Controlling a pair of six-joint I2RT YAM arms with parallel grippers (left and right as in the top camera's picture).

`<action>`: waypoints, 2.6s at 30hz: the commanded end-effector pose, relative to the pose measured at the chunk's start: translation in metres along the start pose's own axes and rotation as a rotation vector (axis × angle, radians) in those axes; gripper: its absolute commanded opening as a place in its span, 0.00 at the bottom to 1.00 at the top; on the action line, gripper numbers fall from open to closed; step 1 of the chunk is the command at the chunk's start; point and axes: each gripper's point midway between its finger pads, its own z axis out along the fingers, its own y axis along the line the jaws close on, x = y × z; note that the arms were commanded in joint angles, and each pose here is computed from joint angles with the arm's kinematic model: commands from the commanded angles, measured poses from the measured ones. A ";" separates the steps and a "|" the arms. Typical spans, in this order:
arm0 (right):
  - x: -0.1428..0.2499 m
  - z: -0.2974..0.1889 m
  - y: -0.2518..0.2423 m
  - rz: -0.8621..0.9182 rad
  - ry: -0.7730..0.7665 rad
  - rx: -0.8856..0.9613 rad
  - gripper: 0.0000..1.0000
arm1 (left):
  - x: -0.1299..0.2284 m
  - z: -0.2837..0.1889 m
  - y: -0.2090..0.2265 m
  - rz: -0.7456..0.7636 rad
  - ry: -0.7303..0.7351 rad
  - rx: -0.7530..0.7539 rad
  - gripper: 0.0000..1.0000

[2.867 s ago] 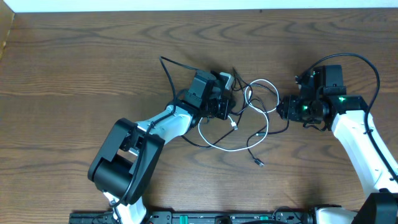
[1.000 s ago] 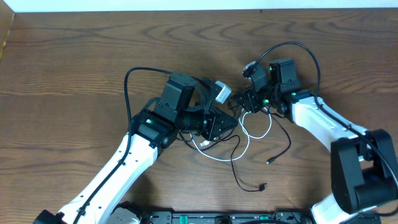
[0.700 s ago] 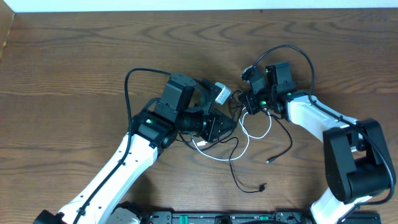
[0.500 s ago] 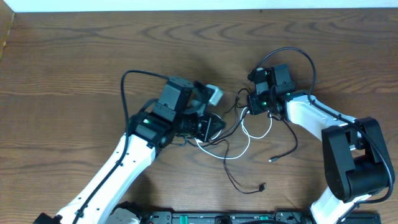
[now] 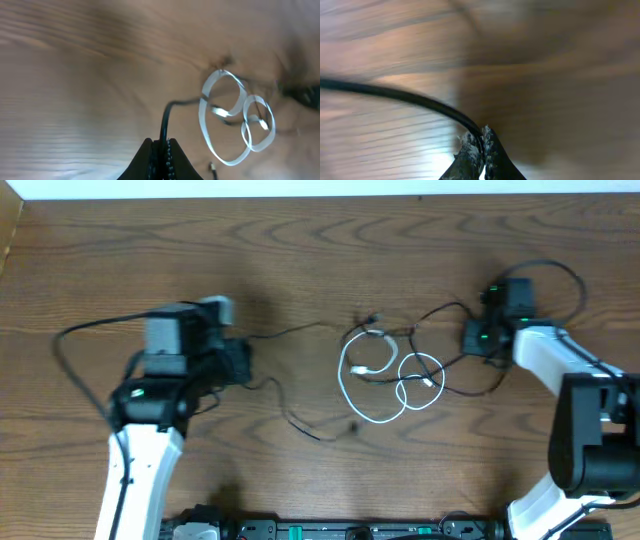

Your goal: Untangle cables

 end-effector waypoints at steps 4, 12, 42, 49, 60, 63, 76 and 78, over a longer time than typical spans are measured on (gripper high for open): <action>0.018 0.000 -0.069 0.206 0.071 0.117 0.01 | -0.027 -0.029 0.062 -0.153 -0.129 -0.140 0.07; 0.036 -0.009 -0.124 0.513 0.115 0.179 0.01 | -0.039 -0.055 0.119 -0.366 -0.237 -0.243 0.08; -0.010 -0.180 0.172 -0.518 -0.313 -0.832 0.01 | 0.014 0.043 -0.077 0.052 0.143 0.318 0.07; -0.044 -0.314 0.186 -0.571 -0.744 -0.907 0.01 | 0.045 0.076 -0.102 0.116 0.261 0.347 0.07; -0.051 -0.435 0.180 -0.586 -1.148 -0.938 0.01 | 0.064 0.094 -0.116 0.169 0.310 0.345 0.07; -0.059 -0.422 0.172 -0.519 -1.121 -0.879 0.01 | 0.064 0.094 -0.119 0.177 0.307 0.352 0.08; -0.009 -0.239 0.164 -0.336 -0.358 -0.801 0.09 | 0.055 0.070 -0.175 0.329 0.222 0.618 0.07; -0.004 -0.223 0.167 -0.321 -0.291 -0.828 0.24 | 0.053 0.059 -0.188 0.400 0.179 0.669 0.07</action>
